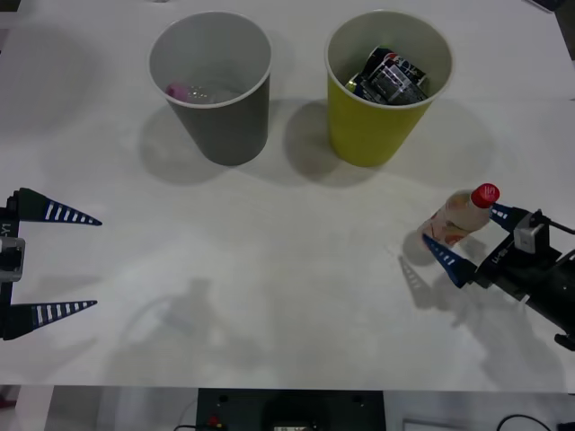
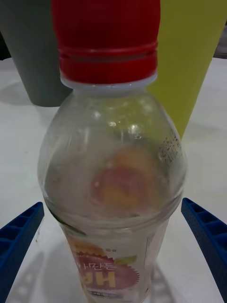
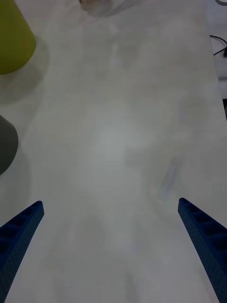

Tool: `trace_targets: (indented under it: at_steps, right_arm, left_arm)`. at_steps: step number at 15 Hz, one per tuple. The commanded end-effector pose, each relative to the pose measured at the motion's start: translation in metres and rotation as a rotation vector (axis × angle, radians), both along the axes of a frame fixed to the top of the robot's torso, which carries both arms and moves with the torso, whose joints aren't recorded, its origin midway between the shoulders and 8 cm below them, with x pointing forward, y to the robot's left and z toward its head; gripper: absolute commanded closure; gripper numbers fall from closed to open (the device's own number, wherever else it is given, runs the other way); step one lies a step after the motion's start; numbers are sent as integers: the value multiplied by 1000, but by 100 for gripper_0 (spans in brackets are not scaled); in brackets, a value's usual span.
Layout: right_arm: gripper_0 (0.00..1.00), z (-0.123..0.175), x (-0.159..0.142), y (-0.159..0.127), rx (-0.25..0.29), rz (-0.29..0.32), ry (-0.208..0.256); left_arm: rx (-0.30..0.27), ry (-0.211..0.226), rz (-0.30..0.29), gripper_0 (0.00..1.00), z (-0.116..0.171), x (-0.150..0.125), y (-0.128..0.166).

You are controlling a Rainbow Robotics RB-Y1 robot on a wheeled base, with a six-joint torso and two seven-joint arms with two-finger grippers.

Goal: Put the can into the green bin and the plastic bottle into the gray bin

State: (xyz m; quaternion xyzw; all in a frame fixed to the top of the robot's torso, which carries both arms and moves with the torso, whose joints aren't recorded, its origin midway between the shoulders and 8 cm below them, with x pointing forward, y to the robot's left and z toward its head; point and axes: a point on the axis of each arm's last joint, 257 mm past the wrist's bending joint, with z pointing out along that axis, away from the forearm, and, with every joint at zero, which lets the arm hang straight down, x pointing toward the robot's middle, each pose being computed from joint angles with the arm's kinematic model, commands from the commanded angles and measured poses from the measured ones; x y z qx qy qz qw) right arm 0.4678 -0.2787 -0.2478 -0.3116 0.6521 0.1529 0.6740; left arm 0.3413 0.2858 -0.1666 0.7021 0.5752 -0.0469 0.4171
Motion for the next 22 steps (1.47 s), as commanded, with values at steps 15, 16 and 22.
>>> trace_targets:
  at_steps: [15, 16, 22]
  right_arm:
    - [100, 2, 2, 13, -6, 18, -25]
    - [100, 4, 2, 13, -14, 24, -28]
    - [100, 18, -7, 16, -139, 119, 22]
  left_arm:
    - [0, 0, 0, 2, 0, 0, 0]
    - [0, 0, 0, 2, 0, 0, 0]
    - [0, 0, 0, 2, 0, 0, 0]
